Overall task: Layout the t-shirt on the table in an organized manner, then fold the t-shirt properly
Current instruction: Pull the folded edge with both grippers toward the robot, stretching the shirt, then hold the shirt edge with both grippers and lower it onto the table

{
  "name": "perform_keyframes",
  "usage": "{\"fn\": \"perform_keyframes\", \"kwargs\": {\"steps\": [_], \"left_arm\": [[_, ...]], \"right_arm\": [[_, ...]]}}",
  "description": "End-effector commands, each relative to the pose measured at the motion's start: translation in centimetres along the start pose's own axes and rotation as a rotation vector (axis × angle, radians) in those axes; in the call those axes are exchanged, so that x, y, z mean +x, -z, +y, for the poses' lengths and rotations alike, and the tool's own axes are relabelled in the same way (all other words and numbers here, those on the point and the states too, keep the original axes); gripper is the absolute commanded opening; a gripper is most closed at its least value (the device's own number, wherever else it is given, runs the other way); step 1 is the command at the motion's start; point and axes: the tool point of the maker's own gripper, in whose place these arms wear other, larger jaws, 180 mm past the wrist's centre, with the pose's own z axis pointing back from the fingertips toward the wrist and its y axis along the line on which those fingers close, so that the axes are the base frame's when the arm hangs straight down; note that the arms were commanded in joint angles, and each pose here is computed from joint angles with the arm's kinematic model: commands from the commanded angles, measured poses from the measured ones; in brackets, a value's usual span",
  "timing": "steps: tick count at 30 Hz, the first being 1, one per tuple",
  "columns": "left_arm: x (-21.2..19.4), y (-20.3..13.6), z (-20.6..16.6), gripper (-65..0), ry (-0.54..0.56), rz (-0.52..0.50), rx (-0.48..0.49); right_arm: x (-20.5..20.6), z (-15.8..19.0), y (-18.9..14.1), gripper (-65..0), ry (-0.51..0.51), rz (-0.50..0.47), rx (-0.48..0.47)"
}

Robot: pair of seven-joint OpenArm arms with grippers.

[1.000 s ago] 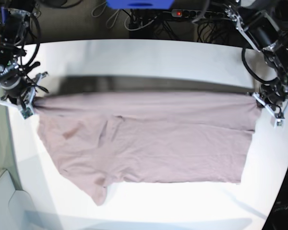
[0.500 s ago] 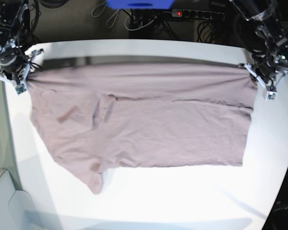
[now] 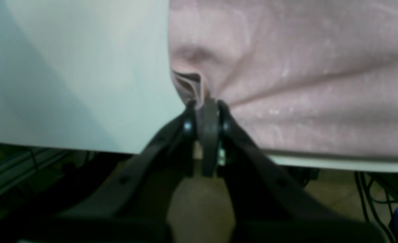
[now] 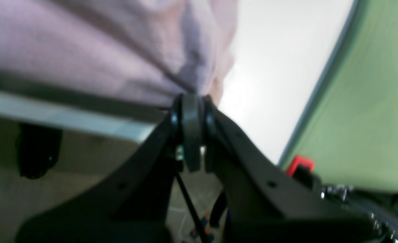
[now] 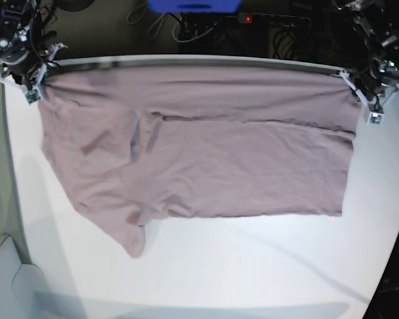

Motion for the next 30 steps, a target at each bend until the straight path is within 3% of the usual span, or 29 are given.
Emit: {"fn": "perform_keyframes", "kwargs": {"steps": [1, 23, 30], "left_arm": [[0.6, -0.5, 1.0, -64.8, 0.011, -0.014, 0.033], [0.2, -0.3, 1.0, -64.5, 0.012, 0.001, 0.032], [0.4, 0.1, -0.4, -64.5, 0.066, 0.006, -0.001]], "right_arm": [[0.1, -0.9, -0.3, -65.0, -0.002, -0.002, -0.032], [-0.7, 0.4, -0.4, -65.0, 0.021, 0.017, -0.010], [-0.7, 0.3, -0.4, -63.7, 0.018, 0.018, -0.012]]}}
